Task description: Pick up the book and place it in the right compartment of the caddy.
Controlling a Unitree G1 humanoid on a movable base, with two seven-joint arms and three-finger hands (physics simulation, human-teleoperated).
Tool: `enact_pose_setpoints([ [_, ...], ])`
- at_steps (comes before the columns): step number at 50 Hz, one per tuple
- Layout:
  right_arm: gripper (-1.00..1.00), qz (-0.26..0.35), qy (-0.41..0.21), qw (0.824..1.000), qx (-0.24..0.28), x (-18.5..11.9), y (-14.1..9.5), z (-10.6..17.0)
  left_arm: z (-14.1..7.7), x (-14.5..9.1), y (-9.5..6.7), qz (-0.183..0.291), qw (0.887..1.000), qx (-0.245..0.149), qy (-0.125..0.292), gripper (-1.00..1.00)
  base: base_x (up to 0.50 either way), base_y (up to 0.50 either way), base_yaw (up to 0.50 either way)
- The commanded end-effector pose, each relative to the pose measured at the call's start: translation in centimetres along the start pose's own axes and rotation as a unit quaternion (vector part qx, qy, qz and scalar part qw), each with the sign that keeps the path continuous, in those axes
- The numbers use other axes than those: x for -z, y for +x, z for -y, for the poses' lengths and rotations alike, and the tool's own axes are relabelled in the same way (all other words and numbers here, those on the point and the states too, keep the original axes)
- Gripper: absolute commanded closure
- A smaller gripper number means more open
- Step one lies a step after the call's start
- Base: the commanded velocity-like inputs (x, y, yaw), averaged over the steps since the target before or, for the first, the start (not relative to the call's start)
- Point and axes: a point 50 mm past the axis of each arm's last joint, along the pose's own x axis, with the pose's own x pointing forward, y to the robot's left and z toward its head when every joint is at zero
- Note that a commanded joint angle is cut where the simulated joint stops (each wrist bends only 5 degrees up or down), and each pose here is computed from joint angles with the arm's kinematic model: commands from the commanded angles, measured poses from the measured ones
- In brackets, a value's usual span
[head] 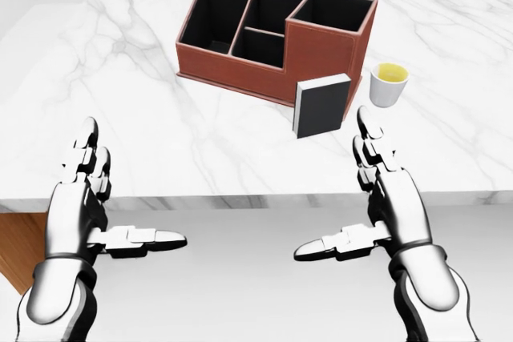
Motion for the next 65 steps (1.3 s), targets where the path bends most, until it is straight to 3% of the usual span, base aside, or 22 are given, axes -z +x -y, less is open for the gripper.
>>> enact_pose_setpoints([
  [1, -1.00, 0.046, -0.028, 0.998, -0.032, -2.9, 2.3, 1.3, 0.4, -1.6, 3.0, 0.016, 1.000, 0.001, 0.005, -1.00, 0.07, 0.00, 0.50],
  [2, -1.00, 0.049, -0.031, 0.998, -0.037, -3.1, 2.6, 1.3, 0.4, -1.7, 3.4, 0.017, 1.000, 0.001, 0.005, -1.00, 0.11, 0.00, 0.50],
  [3, -1.00, 0.044, -0.039, 0.998, 0.002, -3.2, 3.5, 1.9, 0.4, -2.1, 4.0, 0.019, 1.000, 0.000, 0.004, -1.00, 0.11, 0.00, 0.50],
  [9, -1.00, 0.072, -0.028, 0.996, -0.054, -5.0, 4.9, 1.8, 0.5, -3.4, 5.9, 0.030, 1.000, -0.002, 0.003, -1.00, 0.04, 0.00, 0.17],
  [15, -1.00, 0.054, -0.061, 0.996, -0.018, -5.6, 7.1, 3.0, 0.4, -5.0, 7.4, 0.046, 0.999, -0.001, -0.004, -1.00, 0.00, 0.00, 0.00],
  [26, -1.00, 0.069, -0.092, 0.993, -0.024, -7.7, 8.4, 3.7, 0.5, -6.7, 8.7, 0.062, 0.998, 0.006, -0.003, -1.00, 0.00, 0.00, 0.00],
  [49, -1.00, 0.080, -0.138, 0.986, -0.041, -10.4, 9.6, 5.1, -0.1, -10.9, 8.5, 0.141, 0.990, 0.013, 0.004, -1.00, 0.05, -0.01, 0.00],
  [59, -1.00, 0.088, -0.157, 0.983, -0.036, -10.8, 9.3, 5.3, -0.5, -11.7, 8.0, 0.163, 0.987, 0.006, 0.006, -1.00, 0.31, -0.04, 0.00],
  [65, -1.00, 0.092, -0.164, 0.981, -0.039, -11.1, 9.2, 5.4, -0.4, -11.3, 8.2, 0.152, 0.988, 0.006, 0.006, -1.00, 0.31, -0.04, 0.00],
])
